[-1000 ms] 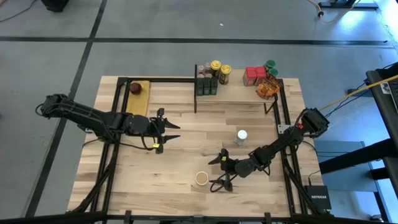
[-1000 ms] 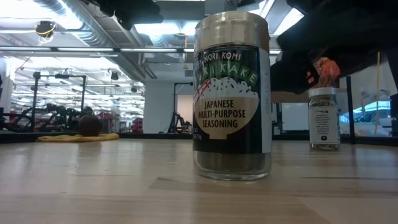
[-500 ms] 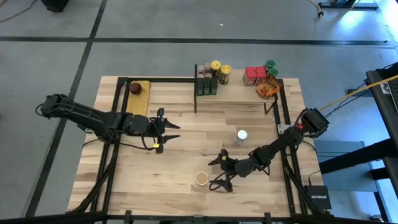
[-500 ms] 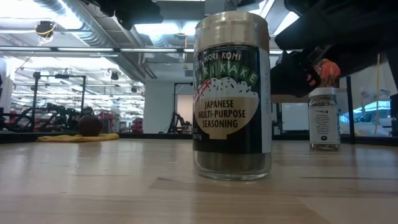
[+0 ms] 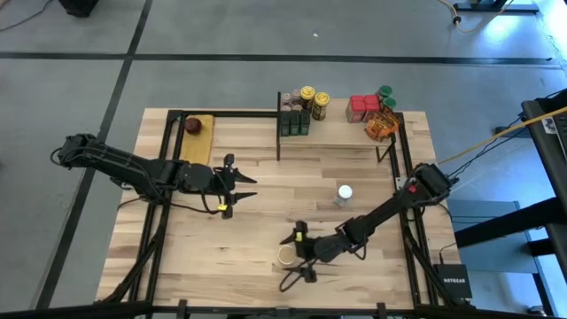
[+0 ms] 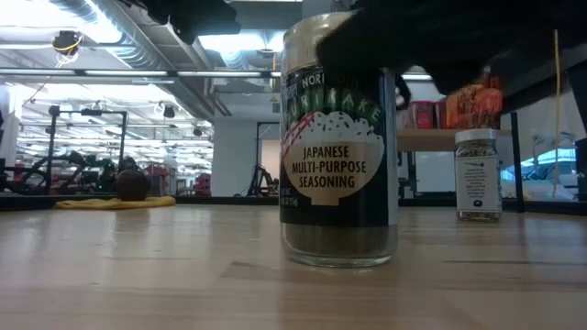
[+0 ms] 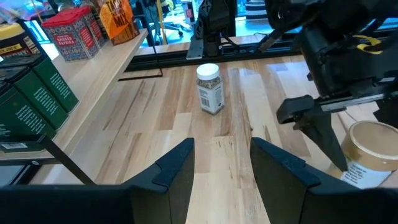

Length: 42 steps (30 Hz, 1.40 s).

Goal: Shelf spices
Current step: Put the golden seasoning bottle on the shelf

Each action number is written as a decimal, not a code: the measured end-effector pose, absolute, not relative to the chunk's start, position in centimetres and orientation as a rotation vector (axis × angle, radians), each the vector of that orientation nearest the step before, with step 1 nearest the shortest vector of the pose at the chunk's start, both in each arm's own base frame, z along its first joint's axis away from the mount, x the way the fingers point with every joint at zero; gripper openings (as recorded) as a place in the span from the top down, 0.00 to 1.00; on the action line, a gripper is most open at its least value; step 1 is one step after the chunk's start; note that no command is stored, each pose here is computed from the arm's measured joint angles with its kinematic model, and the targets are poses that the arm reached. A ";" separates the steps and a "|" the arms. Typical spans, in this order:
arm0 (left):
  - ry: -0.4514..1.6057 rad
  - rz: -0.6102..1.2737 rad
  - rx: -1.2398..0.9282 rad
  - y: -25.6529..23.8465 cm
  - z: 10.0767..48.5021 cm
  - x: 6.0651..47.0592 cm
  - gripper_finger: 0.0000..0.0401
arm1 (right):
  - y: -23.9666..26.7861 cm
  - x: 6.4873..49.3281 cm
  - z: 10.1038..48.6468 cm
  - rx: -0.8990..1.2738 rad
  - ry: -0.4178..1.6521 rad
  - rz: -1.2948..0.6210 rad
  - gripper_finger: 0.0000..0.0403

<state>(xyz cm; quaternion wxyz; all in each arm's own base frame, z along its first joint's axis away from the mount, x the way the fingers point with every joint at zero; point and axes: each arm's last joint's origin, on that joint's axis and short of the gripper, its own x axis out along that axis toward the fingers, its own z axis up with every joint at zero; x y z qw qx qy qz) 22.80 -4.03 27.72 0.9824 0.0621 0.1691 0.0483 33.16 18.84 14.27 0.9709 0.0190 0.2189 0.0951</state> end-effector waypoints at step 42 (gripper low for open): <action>0.341 0.097 0.127 -4.0 27.7 22.8 0.63 | 16.4 31.6 23.6 -0.055 0.334 0.093 0.31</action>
